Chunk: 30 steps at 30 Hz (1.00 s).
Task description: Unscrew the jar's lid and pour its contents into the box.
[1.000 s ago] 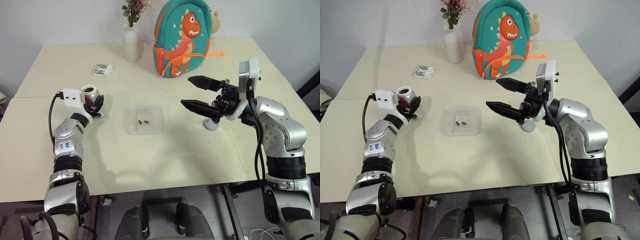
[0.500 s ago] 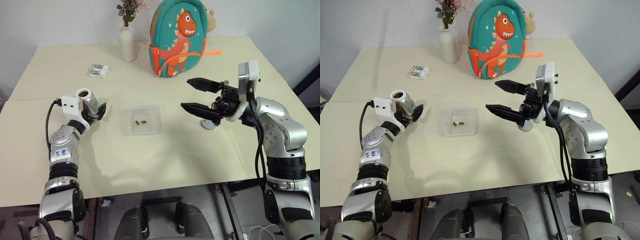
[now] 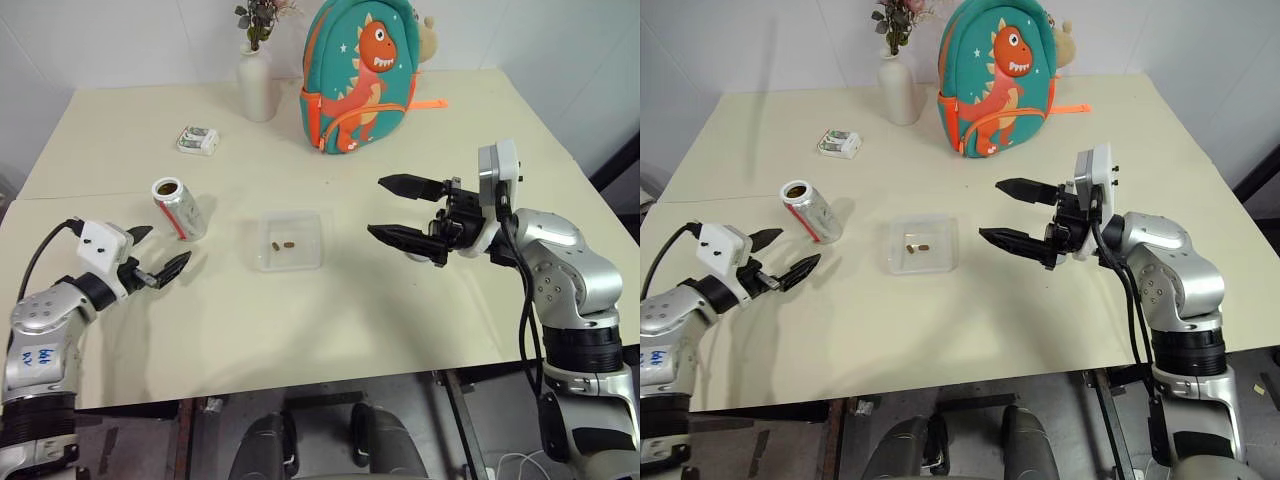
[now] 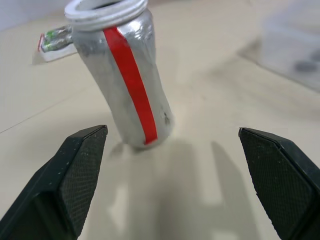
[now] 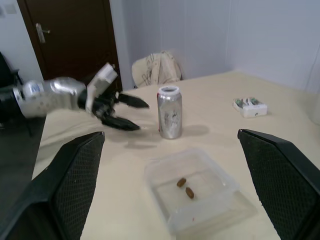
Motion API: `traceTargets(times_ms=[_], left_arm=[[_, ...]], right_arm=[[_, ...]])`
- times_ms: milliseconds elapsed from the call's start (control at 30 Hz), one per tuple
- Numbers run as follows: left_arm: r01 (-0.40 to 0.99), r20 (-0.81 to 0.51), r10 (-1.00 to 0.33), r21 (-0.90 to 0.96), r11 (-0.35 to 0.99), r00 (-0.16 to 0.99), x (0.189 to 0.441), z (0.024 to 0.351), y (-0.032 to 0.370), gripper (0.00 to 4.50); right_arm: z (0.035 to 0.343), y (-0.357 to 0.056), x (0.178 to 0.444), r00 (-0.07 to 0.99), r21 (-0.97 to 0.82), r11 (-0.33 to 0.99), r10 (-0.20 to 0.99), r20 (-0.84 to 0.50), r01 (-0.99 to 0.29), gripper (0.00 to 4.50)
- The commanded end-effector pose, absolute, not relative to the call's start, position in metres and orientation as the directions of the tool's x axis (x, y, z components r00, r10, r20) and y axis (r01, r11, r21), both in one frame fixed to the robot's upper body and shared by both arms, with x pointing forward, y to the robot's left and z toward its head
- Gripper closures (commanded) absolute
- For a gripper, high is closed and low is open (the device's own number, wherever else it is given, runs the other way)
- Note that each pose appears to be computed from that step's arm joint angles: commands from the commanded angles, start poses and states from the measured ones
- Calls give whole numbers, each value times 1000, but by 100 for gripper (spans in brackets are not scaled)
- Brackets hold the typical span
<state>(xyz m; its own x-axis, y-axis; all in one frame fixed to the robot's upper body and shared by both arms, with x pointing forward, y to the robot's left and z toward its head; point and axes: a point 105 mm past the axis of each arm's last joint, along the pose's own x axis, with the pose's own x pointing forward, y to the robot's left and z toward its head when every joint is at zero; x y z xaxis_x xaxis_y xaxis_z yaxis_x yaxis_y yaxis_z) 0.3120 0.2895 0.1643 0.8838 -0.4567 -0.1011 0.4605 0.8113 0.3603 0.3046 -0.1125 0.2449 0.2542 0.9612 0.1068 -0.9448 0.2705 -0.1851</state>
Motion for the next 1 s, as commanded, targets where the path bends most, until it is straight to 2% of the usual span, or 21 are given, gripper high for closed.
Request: traceTargets(times_ms=[33,167,300,567,733,1000], left_arm=[[576,-98,-592,404,711,800,294,189,270,1],[724,-181,-747,467,507,640,278,199,234,1],[795,-153,-856,478,373,494,276,216,203,1],[831,-156,-882,439,342,446,278,216,192,1],[843,-160,-892,431,321,422,277,220,187,1],[850,-173,-891,417,321,420,272,214,187,1]], right_arm=[[251,-117,292,234,-244,244,970,71,-939,0],[247,-121,287,244,-264,240,970,18,-934,0],[244,-130,288,282,-301,262,959,-21,-917,0],[241,-147,291,341,-320,304,938,-63,-897,0],[239,-154,287,339,-330,287,934,-113,-899,0],[236,-163,292,382,-325,333,919,-99,-885,0]])
